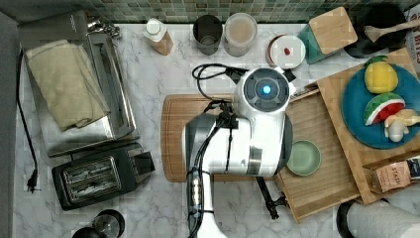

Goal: Close the drawer.

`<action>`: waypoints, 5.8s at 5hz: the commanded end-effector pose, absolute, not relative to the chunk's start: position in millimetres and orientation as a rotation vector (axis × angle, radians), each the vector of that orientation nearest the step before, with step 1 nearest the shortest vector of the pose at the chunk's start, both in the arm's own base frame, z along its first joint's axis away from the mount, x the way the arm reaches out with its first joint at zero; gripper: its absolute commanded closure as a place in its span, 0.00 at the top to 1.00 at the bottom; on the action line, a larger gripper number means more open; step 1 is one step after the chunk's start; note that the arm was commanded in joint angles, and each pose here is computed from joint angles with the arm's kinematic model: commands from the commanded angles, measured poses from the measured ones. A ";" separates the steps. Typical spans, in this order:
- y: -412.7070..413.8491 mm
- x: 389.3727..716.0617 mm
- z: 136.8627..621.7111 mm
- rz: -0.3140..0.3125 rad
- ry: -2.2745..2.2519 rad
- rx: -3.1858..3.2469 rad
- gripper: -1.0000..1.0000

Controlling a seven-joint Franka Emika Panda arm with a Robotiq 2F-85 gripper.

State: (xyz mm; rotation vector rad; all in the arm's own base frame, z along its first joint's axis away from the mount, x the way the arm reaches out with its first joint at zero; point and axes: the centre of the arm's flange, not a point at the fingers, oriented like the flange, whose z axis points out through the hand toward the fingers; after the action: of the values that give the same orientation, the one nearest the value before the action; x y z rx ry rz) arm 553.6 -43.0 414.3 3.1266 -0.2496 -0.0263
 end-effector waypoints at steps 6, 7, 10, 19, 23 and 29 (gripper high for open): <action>-8.2 403.0 302.9 -0.161 0.697 2.958 0.00; -12.7 389.6 284.8 -0.174 0.738 2.962 0.00; -43.8 378.9 256.4 -0.192 0.832 2.931 0.00; -299.7 483.2 319.4 -0.014 0.781 2.983 0.00; -377.3 508.0 338.4 0.095 0.646 2.960 0.00; -382.7 509.2 348.5 0.151 0.668 2.937 0.00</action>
State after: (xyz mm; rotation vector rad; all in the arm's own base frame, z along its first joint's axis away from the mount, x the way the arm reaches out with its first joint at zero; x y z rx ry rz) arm 486.4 -274.8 239.1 3.1401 0.8533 -0.1872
